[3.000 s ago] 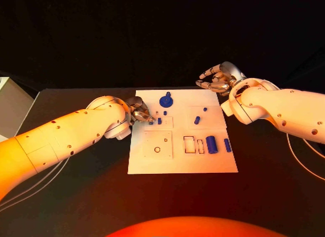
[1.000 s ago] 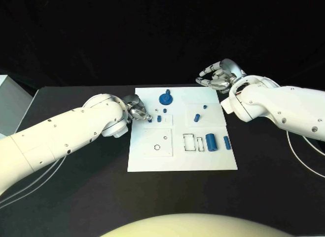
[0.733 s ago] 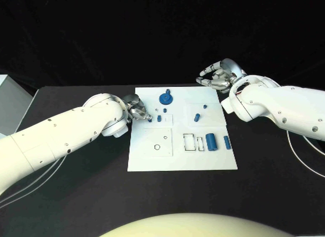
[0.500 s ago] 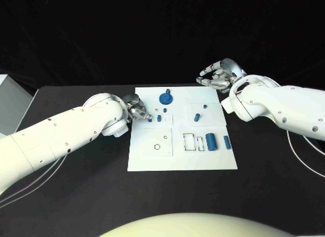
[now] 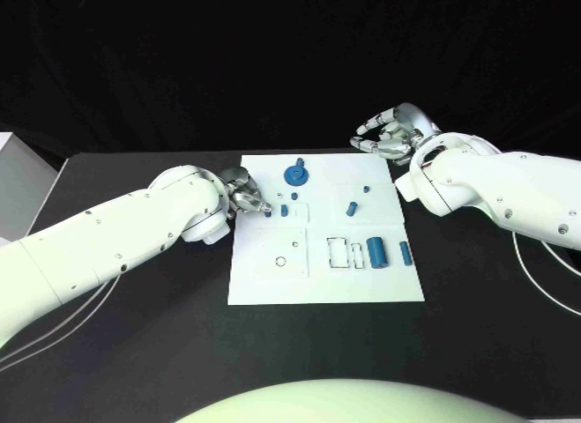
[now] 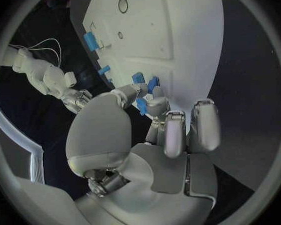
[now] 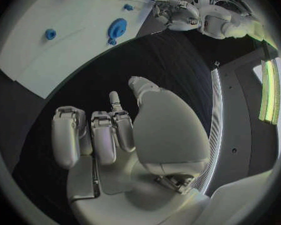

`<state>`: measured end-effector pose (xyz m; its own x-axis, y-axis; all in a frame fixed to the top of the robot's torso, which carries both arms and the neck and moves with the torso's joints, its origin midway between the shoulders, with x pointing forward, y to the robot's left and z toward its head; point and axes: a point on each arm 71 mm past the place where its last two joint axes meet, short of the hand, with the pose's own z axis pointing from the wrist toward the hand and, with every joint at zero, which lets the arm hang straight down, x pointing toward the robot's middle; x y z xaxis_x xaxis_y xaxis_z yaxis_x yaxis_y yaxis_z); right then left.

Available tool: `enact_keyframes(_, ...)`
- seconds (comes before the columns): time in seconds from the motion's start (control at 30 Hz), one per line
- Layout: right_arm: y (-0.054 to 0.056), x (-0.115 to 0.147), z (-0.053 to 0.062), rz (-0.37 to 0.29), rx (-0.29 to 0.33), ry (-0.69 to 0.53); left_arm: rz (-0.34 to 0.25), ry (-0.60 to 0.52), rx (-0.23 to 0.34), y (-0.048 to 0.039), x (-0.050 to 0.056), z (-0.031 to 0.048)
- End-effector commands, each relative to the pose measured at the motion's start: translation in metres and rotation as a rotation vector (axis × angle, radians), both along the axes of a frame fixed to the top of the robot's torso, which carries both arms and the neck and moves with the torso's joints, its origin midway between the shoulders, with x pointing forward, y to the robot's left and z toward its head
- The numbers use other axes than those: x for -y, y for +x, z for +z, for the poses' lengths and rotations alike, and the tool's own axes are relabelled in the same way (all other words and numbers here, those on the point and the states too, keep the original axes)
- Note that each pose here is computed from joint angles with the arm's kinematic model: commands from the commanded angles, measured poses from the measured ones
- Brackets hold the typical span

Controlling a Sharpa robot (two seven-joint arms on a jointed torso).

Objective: Assemble the parts on the task board

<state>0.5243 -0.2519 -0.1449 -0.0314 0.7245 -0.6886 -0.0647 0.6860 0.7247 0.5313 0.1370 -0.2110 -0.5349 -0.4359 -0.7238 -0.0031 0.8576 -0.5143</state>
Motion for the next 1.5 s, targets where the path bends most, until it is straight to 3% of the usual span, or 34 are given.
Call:
enact_keyframes(0.03, -0.0004, -0.0013, 0.0003, 0.015, 0.005, -0.002, -0.028, 0.019, -0.052, -0.0056, 0.0041, -0.0105)
enact_keyframes(0.4, -0.0008, -0.0015, 0.0002, 0.016, 0.004, 0.0, -0.039, 0.029, -0.053, -0.0061, 0.0041, -0.0109)
enact_keyframes(1.5, -0.001, -0.0014, 0.0002, 0.017, 0.003, 0.003, -0.058, 0.086, 0.056, -0.0049, 0.0064, -0.0051)
